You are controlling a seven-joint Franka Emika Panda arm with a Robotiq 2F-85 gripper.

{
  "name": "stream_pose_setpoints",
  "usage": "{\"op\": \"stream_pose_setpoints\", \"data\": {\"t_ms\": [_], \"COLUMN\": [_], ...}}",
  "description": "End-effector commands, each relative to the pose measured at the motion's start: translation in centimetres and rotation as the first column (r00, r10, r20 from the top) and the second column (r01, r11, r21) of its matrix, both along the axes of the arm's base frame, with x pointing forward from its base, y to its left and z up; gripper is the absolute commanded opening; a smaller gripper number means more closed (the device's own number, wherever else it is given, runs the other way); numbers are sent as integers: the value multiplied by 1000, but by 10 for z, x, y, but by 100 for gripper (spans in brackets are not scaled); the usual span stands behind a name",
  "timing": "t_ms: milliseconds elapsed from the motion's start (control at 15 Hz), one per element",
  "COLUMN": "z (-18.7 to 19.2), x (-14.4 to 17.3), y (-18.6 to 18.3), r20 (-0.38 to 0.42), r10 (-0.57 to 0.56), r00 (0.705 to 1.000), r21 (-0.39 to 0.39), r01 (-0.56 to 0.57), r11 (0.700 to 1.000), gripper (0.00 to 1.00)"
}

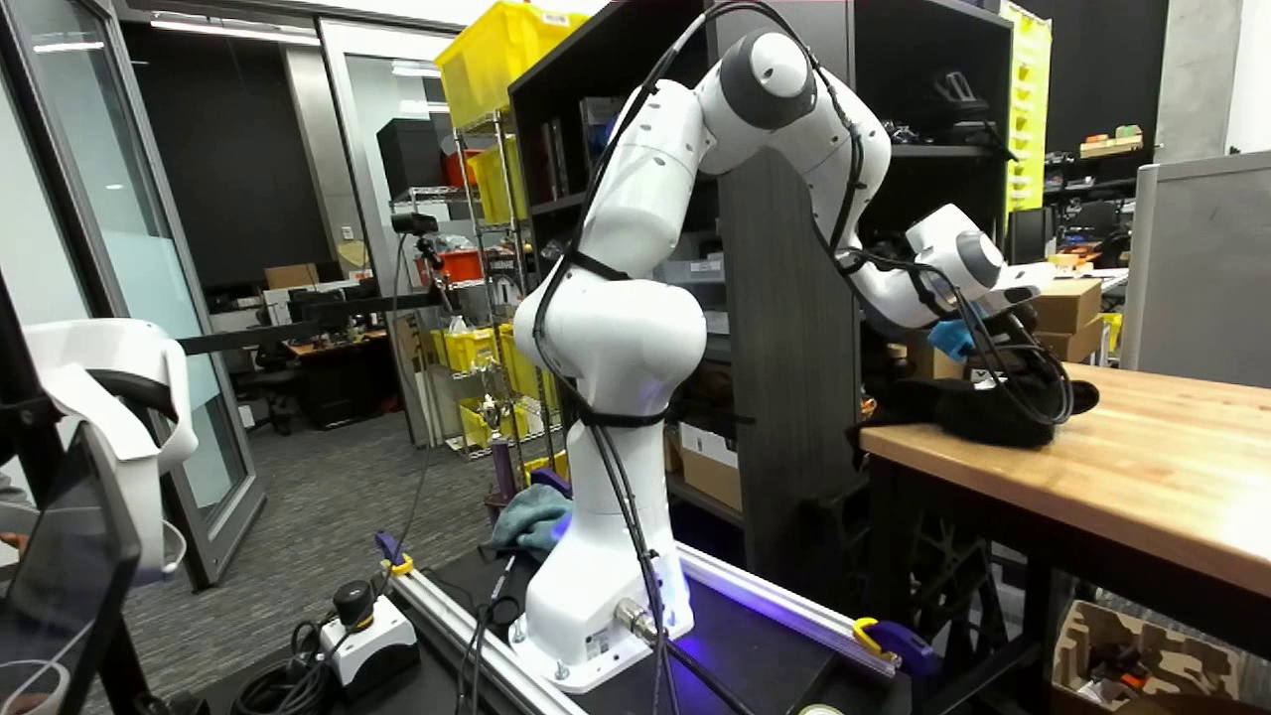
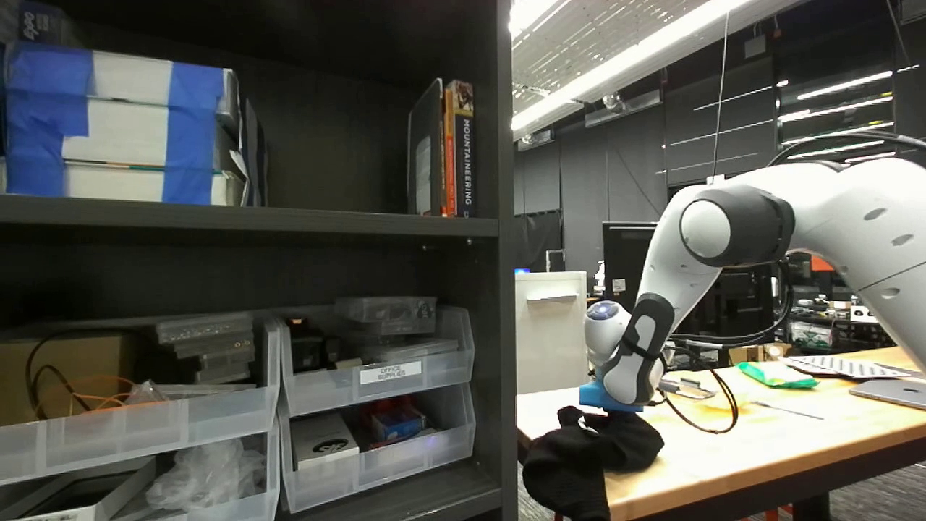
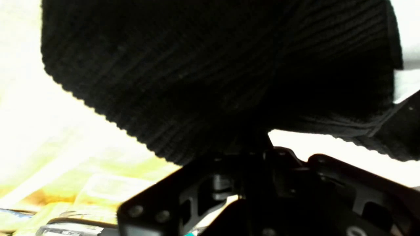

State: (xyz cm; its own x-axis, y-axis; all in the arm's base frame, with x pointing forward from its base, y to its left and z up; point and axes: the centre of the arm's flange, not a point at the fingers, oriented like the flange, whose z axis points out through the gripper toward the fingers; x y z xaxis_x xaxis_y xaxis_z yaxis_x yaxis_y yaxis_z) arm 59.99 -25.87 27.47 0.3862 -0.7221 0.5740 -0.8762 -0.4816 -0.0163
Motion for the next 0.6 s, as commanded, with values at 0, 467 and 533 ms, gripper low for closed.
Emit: {"op": "stream_pose_setpoints", "data": {"t_ms": [0,467,533], "z": [-8,-13,-13], "x": [-1,-4,-5], "y": [-4,-14,-16], "r20": [12,39,42], "r10": [-95,-215,-230], "r00": [995,976,972], "r21": [-16,-114,-141], "r01": [95,218,234], "r11": [995,969,962], "gripper": [1,1,1]}}
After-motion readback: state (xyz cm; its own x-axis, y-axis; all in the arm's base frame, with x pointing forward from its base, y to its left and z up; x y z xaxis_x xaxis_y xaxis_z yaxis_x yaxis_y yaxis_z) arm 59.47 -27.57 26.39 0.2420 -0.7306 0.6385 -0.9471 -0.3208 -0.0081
